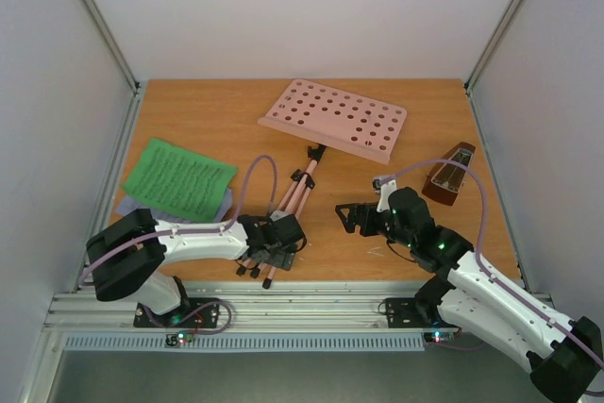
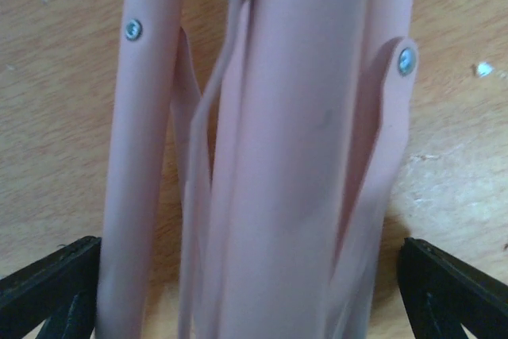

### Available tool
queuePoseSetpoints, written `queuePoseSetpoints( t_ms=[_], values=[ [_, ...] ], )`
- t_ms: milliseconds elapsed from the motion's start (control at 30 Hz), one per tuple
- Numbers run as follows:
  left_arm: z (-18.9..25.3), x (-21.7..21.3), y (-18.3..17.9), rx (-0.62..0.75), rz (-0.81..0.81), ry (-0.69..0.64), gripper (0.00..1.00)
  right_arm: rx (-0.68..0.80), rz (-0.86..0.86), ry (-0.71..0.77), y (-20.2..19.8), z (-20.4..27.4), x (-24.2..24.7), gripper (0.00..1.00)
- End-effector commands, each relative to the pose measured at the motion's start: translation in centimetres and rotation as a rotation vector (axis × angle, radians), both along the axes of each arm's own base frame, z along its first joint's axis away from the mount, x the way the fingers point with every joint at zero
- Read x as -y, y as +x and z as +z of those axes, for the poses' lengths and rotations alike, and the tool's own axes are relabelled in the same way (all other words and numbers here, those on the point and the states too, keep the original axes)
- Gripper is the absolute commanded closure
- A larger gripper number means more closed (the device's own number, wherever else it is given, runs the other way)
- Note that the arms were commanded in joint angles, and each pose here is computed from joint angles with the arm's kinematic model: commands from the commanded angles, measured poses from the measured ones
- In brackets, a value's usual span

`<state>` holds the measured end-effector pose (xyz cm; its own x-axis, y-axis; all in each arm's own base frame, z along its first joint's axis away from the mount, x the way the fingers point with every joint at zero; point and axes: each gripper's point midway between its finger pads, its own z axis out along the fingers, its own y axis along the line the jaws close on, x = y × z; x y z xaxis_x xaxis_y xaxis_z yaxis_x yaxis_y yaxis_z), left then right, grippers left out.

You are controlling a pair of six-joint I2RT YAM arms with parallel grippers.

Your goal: Pack up the instrument practice props

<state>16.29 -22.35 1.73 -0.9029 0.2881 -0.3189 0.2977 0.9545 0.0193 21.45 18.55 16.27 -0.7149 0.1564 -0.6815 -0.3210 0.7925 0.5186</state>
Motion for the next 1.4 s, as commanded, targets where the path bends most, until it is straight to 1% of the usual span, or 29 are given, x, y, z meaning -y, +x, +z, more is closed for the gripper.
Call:
queuePoseSetpoints(
  t_ms=[0,33,67,133,167,200,233,300,367,400,500,533,567,600,733,767,967,1067,1167,1200,1233,1267,1367],
  values=[
    [0.0,0.3,0.4,0.035,-0.015,0.036,0.01,-0.004,-0.007,0.003,0.0,-0.4,-0.1,0.04],
    [0.0,0.4,0.4,0.035,-0.018,0.032,0.02,-0.005,-0.005,0.002,-0.1,-0.4,-0.1,0.04],
    [-0.1,0.5,0.3,0.034,-0.022,0.028,0.07,-0.005,-0.006,0.004,-0.1,-0.4,-0.1,0.04],
    [0.0,0.6,0.3,0.034,-0.029,0.016,0.20,-0.001,-0.004,0.005,-0.1,-0.2,-0.1,0.04],
    [0.0,0.7,0.3,0.035,-0.031,0.009,0.30,-0.001,-0.004,0.005,-0.1,-0.2,-0.1,0.04],
    [0.1,0.8,0.3,0.035,-0.033,0.003,0.37,0.003,-0.006,0.006,-0.1,-0.1,0.0,0.04],
    [0.1,0.9,0.3,0.035,-0.037,0.001,0.43,0.004,-0.007,0.005,-0.2,-0.1,0.1,0.04],
    [0.1,1.0,0.3,0.033,-0.043,0.003,0.53,0.004,-0.006,0.002,-0.2,-0.1,0.1,0.04],
    [0.0,0.9,0.4,0.035,-0.046,0.012,0.61,0.006,-0.006,0.004,-0.3,0.0,0.2,0.04],
    [0.0,0.9,0.4,0.036,-0.047,0.018,0.63,0.007,-0.008,0.004,-0.3,0.0,0.2,0.04],
    [-0.2,0.8,0.5,0.040,-0.051,0.034,0.65,0.010,-0.010,0.002,-0.4,0.1,0.3,0.04],
    [-0.2,0.8,0.6,0.040,-0.053,0.036,0.65,0.012,-0.012,0.002,-0.4,0.1,0.4,0.04],
    [-0.1,0.9,0.6,0.041,-0.054,0.033,0.61,0.012,-0.012,0.000,-0.4,0.1,0.4,0.04],
    [0.0,1.1,0.6,0.043,-0.056,0.027,0.52,0.015,-0.012,-0.001,-0.4,0.2,0.5,0.04],
    [1.5,2.3,1.0,0.071,-0.077,-0.044,0.03,0.038,-0.017,-0.027,-0.6,0.9,1.1,0.04],
    [2.2,2.9,1.1,0.082,-0.095,-0.075,0.01,0.046,-0.020,-0.036,-0.6,1.1,1.3,0.03],
    [8.8,5.0,2.5,0.212,-0.201,-0.221,0.01,0.105,-0.063,-0.118,-0.7,2.4,3.3,0.01],
    [11.7,4.7,3.7,0.252,-0.230,-0.293,0.01,0.150,-0.059,-0.185,-0.6,3.3,4.2,0.02],
    [14.1,1.8,6.5,0.304,-0.158,-0.316,0.01,0.160,-0.074,-0.262,-0.2,4.1,5.5,0.02],
    [14.9,0.5,7.5,0.335,-0.136,-0.310,0.01,0.154,-0.083,-0.273,0.1,4.3,6.0,0.02],
    [15.8,-1.7,9.2,0.375,-0.077,-0.303,0.01,0.146,-0.114,-0.273,0.7,4.7,6.9,0.01],
    [16.5,-3.6,10.4,0.412,-0.026,-0.304,0.01,0.139,-0.142,-0.264,1.2,5.0,7.8,0.02],
    [18.2,-10.2,13.5,0.516,0.146,-0.306,0.01,0.099,-0.225,-0.157,2.8,5.3,10.3,0.02]
  ],
)
